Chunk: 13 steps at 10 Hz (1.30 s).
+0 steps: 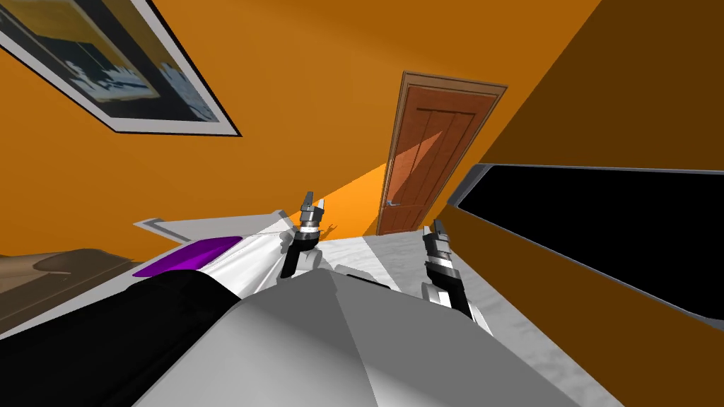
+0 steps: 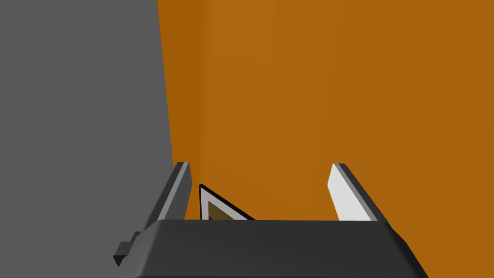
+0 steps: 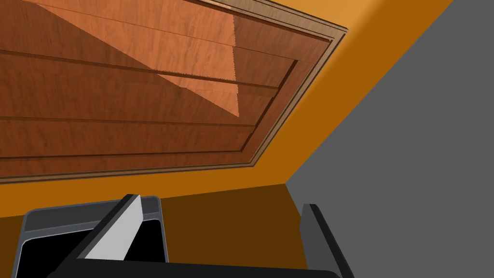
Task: Pull the door open
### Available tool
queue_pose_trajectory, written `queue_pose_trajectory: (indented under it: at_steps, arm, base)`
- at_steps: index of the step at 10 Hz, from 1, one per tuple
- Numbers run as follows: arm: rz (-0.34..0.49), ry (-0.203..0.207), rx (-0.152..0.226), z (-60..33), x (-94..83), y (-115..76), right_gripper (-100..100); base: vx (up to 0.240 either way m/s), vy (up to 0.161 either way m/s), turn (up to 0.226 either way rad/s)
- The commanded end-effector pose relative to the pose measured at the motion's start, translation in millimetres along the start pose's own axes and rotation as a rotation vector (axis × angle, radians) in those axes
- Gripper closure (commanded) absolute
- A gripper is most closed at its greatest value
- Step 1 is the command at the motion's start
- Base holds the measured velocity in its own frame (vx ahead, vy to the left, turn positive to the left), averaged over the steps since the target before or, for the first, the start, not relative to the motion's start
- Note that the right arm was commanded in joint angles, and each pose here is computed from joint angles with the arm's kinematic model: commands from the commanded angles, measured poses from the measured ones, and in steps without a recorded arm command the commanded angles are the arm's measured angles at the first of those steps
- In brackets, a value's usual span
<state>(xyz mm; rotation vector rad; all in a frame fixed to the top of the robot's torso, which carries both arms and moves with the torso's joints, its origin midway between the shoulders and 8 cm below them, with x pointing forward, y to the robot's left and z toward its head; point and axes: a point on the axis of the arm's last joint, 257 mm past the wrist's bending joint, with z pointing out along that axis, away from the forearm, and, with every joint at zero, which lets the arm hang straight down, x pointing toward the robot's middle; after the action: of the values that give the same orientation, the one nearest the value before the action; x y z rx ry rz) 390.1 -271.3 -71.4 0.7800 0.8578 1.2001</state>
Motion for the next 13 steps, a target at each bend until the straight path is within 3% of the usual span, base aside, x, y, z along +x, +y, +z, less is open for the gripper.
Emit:
queue_pose_trajectory:
  at_steps: [1, 13]
  arm:
    - [0.007, 0.010, 0.015, -0.2, 3.2, -14.1, -100]
    - [0.055, 0.058, 0.110, -5.4, 16.9, -103.1, -100]
  base:
    - [0.093, -0.032, 0.085]
    - [0.069, -0.037, 0.072]
